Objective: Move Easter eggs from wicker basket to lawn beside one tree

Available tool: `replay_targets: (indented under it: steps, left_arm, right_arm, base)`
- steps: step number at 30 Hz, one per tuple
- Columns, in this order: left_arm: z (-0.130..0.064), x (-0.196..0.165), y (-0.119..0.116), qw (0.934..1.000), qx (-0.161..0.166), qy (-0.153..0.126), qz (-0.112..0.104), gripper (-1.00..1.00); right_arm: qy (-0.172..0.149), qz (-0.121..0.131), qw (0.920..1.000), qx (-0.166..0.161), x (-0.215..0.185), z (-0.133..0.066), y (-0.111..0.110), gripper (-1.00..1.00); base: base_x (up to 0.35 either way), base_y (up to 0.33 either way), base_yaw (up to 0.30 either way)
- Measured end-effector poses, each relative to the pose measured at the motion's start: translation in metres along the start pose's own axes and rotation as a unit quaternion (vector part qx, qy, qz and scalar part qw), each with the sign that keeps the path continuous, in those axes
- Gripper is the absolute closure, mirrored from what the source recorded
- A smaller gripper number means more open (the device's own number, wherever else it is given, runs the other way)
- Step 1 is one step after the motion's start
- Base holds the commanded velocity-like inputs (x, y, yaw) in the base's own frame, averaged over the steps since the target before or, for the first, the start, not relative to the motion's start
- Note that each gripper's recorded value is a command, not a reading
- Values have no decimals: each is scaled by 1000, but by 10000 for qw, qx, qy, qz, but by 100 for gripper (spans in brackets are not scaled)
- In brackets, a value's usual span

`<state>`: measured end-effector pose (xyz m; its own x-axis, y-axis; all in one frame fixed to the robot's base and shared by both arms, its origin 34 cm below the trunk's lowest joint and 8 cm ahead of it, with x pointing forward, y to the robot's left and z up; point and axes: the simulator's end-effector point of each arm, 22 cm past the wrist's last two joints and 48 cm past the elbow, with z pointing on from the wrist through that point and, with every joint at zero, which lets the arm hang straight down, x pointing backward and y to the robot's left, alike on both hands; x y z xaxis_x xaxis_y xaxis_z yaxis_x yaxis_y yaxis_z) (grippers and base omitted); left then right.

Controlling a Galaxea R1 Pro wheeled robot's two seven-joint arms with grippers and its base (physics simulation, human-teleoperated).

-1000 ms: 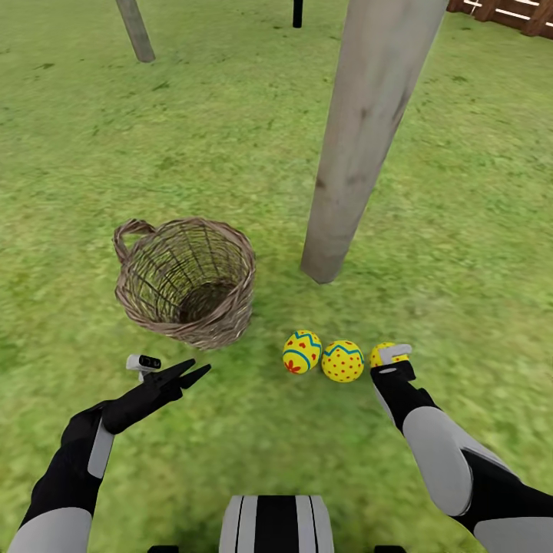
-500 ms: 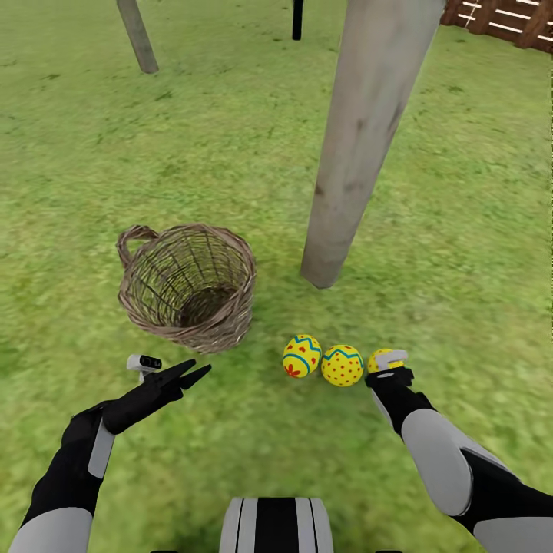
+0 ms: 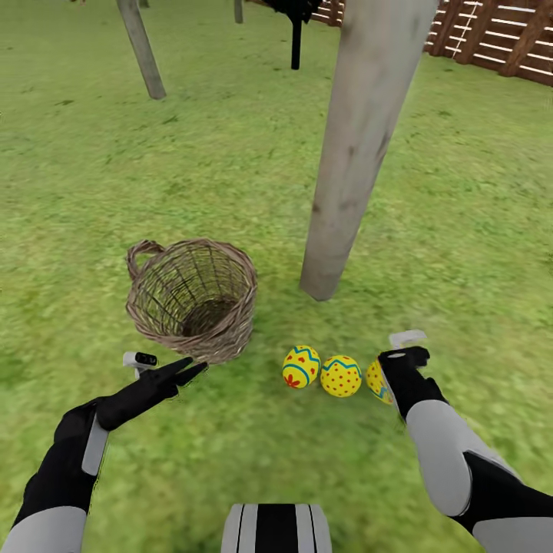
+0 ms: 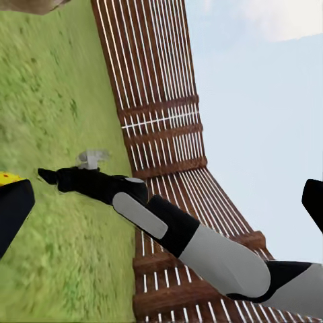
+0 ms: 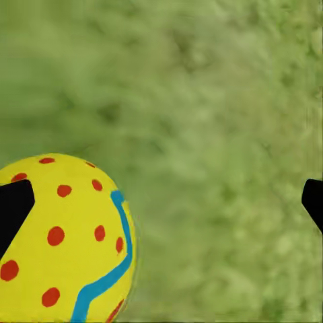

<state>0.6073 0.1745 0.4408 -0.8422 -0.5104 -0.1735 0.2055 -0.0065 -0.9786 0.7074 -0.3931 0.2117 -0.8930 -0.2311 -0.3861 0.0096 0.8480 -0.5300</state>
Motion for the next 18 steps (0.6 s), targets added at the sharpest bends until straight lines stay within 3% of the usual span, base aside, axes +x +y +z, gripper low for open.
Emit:
replay_targets:
  steps: [2, 3, 5, 6, 10, 15, 17, 18]
  left_arm:
    - [-3, -8, -10, 9998, -34, 43, 192, -100]
    - [-8, -11, -12, 9997, -73, 65, 242, -100]
    - [-12, -15, -17, 9994, -88, 85, 328, -100]
    - [-12, -16, -18, 9993, -84, 86, 347, -100]
    - [-6, -12, -22, 9993, -71, 146, 335, -100]
    - [43, 44, -21, 9941, -71, 1070, 181, -100]
    - [62, 74, -3, 9886, -383, 1455, 62, -100]
    - [59, 85, 12, 9864, -581, 1533, -95, -100]
  right_arm:
    - [262, 70, 9990, 351, -12, -8, -39, -100]
    - [222, 163, 9984, 495, -23, -13, -56, -100]
    - [463, 317, 9967, 590, -28, -24, -79, -100]
    - [567, 402, 9967, 424, -29, -29, -82, -100]
    - [333, 675, 9971, -53, -53, -44, -86, -100]
    - [332, 725, 9962, -363, -38, -53, -79, -100]
    - [367, 714, 9945, -667, -29, -56, -64, -100]
    - [433, 678, 9921, -958, -19, -58, -50, -100]
  base:
    - [0, 0, 0]
    - [0, 0, 0]
    - [0, 0, 0]
    - [0, 0, 0]
    - [0, 0, 0]
    - [0, 0, 0]
    - [0, 0, 0]
    - [0, 0, 0]
